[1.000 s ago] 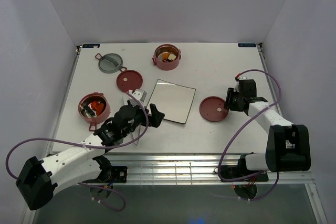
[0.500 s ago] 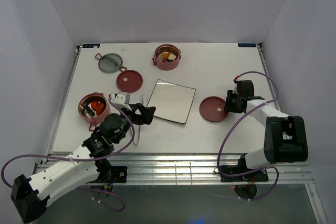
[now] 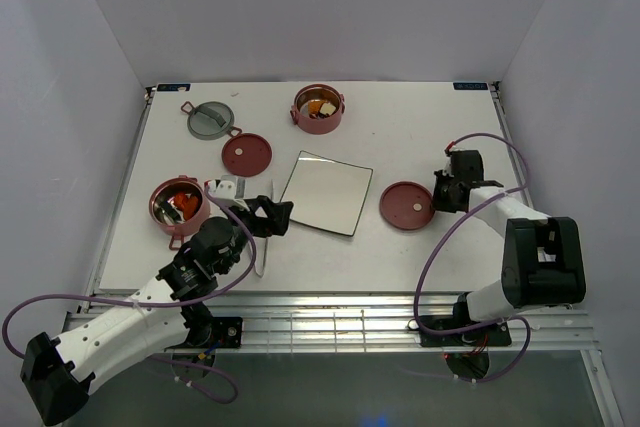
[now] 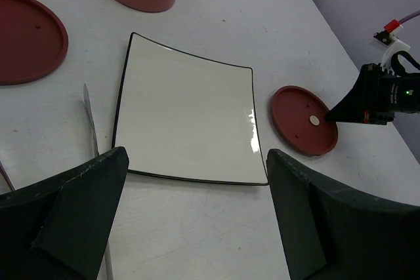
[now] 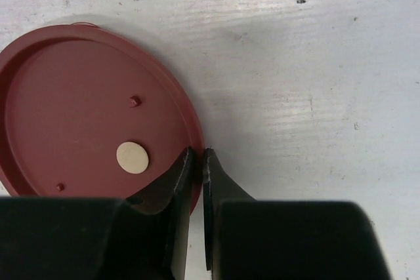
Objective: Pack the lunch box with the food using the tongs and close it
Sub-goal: Pick up the box lid from the center of the board.
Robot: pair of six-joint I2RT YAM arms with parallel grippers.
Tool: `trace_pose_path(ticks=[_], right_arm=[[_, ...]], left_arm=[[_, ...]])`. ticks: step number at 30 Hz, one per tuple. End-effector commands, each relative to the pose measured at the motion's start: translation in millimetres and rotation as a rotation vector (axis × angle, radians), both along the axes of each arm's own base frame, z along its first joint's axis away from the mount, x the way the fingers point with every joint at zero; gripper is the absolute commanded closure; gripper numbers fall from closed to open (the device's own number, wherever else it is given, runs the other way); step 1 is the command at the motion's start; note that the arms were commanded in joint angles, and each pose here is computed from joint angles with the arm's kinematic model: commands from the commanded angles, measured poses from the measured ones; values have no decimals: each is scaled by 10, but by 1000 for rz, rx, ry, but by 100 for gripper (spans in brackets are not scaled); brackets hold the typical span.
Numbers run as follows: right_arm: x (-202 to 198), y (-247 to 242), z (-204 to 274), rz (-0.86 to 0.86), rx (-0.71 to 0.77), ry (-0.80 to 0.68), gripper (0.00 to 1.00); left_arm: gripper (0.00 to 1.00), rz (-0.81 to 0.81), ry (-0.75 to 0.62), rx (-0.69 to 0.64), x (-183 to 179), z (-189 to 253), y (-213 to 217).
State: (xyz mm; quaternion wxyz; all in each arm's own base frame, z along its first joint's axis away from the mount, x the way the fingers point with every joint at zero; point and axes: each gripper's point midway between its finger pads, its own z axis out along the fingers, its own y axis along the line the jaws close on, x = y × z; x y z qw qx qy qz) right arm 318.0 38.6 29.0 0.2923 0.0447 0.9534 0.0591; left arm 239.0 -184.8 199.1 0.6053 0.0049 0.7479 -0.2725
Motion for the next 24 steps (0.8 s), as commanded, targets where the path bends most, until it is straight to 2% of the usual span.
trace_pose_path(ticks=[1, 6, 10, 12, 13, 15, 17, 18, 20, 21, 22, 23, 24], right_arm=[[194, -3, 159, -8, -1, -43, 92], [306, -5, 344, -7, -8, -67, 92], [522, 58, 795, -3, -5, -146, 92], [692, 156, 1105, 6, 38, -219, 92], [751, 306, 1229, 40, 109, -248, 92], [998, 474, 1587, 80, 173, -361, 92], [1169, 701, 1712, 129, 251, -390, 92], [1345, 778, 1982, 143, 268, -458, 92], [1565, 972, 2008, 166, 268, -472, 92], [1733, 1063, 2314, 175, 273, -542, 92], [1860, 1220, 2200, 185, 261, -521, 92], [1960, 1300, 2278, 192, 260, -539, 92], [2116, 1414, 2103, 202, 253, -511, 92]], left_arm=[[4, 22, 4, -2, -1, -26, 39], [4, 42, 4, -11, 2, -15, 79], [4, 56, 1, -24, -7, 6, 116], [4, 63, -2, -34, -17, 12, 139], [4, 68, -11, -48, -25, 46, 160], [4, 68, -13, -61, -42, 44, 172], [4, 67, -26, -80, -59, 74, 185], [4, 67, -30, -85, -60, 67, 187], [4, 65, -28, -81, -55, 50, 181], [4, 64, -26, -77, -52, 37, 174], [4, 59, -25, -77, -49, 50, 160], [4, 56, -14, -64, -41, 10, 141], [4, 55, -9, -57, -36, -4, 133]])
